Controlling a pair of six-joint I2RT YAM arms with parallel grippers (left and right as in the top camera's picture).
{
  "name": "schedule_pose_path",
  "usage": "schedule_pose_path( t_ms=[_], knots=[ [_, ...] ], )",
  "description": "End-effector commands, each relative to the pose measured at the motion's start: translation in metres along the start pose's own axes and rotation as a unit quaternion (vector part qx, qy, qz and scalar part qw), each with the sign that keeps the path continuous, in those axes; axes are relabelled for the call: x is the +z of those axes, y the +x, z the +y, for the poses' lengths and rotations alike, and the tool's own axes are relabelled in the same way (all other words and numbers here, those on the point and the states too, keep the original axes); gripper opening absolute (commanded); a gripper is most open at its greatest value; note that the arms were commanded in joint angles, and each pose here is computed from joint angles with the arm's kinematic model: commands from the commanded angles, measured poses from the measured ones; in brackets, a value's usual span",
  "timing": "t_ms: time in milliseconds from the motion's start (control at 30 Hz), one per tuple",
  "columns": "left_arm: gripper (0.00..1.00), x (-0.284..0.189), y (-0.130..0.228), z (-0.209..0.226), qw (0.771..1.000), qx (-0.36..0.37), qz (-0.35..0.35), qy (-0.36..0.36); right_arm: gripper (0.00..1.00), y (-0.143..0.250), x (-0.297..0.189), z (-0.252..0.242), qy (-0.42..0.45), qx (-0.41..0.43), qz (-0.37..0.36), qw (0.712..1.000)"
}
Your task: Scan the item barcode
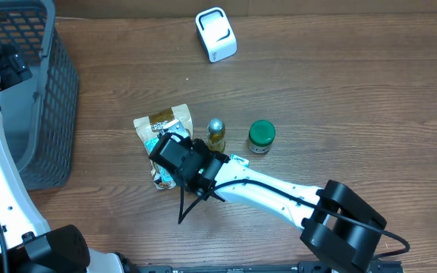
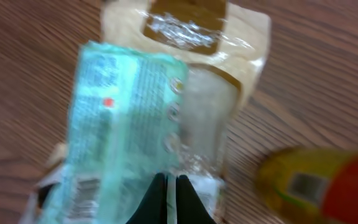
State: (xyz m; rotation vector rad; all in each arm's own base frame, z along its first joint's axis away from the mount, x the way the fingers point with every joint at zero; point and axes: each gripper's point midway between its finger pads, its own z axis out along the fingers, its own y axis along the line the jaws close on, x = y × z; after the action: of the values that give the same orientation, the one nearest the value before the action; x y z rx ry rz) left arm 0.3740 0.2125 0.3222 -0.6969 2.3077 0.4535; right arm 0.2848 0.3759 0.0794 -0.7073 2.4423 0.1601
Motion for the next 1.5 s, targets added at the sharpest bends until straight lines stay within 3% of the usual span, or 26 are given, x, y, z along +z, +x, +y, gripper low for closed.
schedule_pose_path(
  t_ms=[0, 733, 900, 1300, 1467],
  knots=[
    [0.99, -0.005, -0.005, -0.001, 1.000, 0.008, -0.008, 0.005, 0.04, -0.001, 0.001, 0.029, -0.078, 0.004, 0.005, 0.997],
    [1.00, -0.005, -0.005, -0.001, 1.000, 0.008, -0.008, 0.005, 0.04, 0.023, 0.016, 0.053, -0.132, -0.003, 0.050, 0.990],
    [0.99, -0.005, -0.005, -0.001, 1.000, 0.008, -0.008, 0.005, 0.18, 0.026, 0.018, 0.055, -0.136, -0.003, 0.054, 0.989],
    [1.00, -0.005, -0.005, -0.001, 1.000, 0.008, -0.008, 0.005, 0.21, 0.020, 0.016, 0.063, -0.157, -0.005, 0.045, 0.987],
    [1.00, -0.005, -0.005, -0.001, 1.000, 0.008, -0.008, 0.005, 0.42, -0.003, 0.003, 0.062, -0.163, 0.002, 0.022, 0.986]
  ],
)
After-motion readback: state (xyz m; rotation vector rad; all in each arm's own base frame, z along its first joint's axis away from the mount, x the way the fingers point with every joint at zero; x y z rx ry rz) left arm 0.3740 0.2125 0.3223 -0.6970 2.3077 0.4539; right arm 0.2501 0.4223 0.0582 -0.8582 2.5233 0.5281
